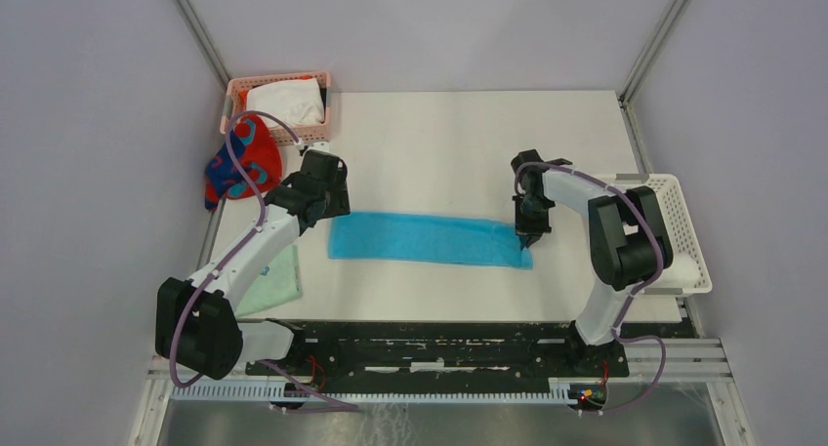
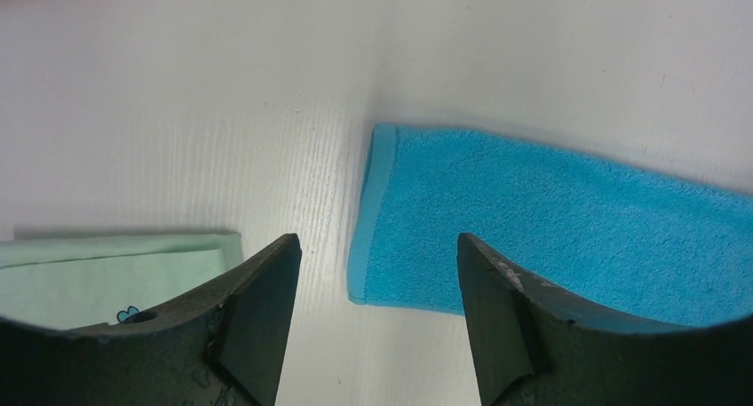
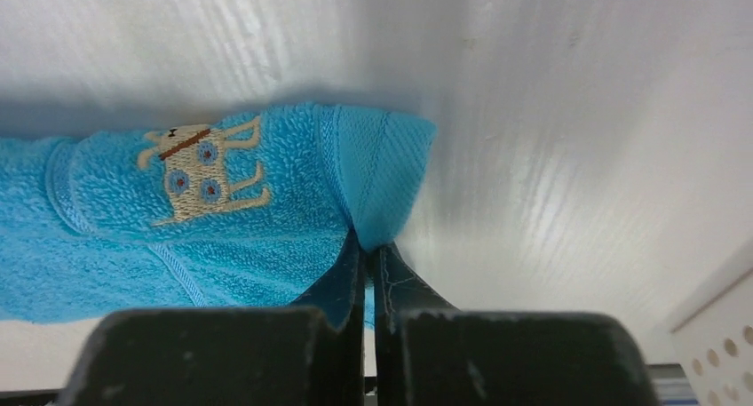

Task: Roll the towels
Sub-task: Fold the towel at the center of the board.

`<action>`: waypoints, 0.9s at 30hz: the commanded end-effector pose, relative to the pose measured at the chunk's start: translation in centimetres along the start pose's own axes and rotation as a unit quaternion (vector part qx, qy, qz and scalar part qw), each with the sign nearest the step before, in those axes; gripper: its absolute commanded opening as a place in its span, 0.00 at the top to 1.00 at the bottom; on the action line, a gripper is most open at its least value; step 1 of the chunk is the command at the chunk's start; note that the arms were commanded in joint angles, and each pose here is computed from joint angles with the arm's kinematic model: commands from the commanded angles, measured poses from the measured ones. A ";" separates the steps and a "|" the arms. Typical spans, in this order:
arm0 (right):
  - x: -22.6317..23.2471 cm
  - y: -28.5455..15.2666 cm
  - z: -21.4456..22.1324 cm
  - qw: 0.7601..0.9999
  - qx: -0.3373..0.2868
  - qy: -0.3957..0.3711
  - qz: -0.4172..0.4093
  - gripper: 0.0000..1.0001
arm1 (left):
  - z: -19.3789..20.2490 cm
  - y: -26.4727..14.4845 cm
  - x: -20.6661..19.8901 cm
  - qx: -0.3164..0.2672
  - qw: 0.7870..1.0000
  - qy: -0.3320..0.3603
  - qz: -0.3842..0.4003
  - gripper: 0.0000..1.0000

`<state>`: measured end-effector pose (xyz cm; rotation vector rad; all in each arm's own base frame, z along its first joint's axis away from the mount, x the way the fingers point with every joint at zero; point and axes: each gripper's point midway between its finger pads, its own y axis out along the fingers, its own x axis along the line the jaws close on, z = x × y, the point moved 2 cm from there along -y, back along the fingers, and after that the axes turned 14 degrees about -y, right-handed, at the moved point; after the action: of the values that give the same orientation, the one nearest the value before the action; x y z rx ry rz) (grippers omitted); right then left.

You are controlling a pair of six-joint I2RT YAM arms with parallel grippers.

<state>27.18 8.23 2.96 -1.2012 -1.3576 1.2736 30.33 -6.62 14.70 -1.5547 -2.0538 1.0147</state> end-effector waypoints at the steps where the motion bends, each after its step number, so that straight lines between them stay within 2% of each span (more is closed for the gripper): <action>1: -5.2 -0.1 0.0 0.988 0.026 -0.013 0.151 1.00 | -0.8 -0.6 -0.5 -0.015 1.000 0.005 0.024 0.27; 8: -11.4 -7.3 -4.5 0.951 -0.016 -0.017 0.309 1.00 | 1.2 -0.1 -2.2 0.042 0.997 -0.018 0.064 0.27; 13: -11.6 -11.4 -6.5 0.941 -0.048 -0.046 0.332 1.00 | 4.0 0.7 -4.0 0.106 0.987 -0.055 0.108 0.27; 17: -7.5 -13.1 -7.1 0.951 -0.089 -0.107 0.275 1.00 | 6.3 1.5 -5.8 0.149 0.971 -0.102 0.154 0.28; 22: 1.0 -13.7 -6.9 0.956 -0.138 -0.193 0.174 1.00 | 9.6 2.7 -7.4 0.208 0.947 -0.152 0.191 0.33; 27: 8.1 -13.2 -6.3 0.952 -0.150 -0.243 0.109 1.00 | 10.6 2.6 -8.8 0.216 0.935 -0.170 0.222 0.36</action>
<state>32.31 12.61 15.28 -1.4300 -1.7278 1.7253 26.25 -14.94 4.82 -1.5605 -1.5863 1.7256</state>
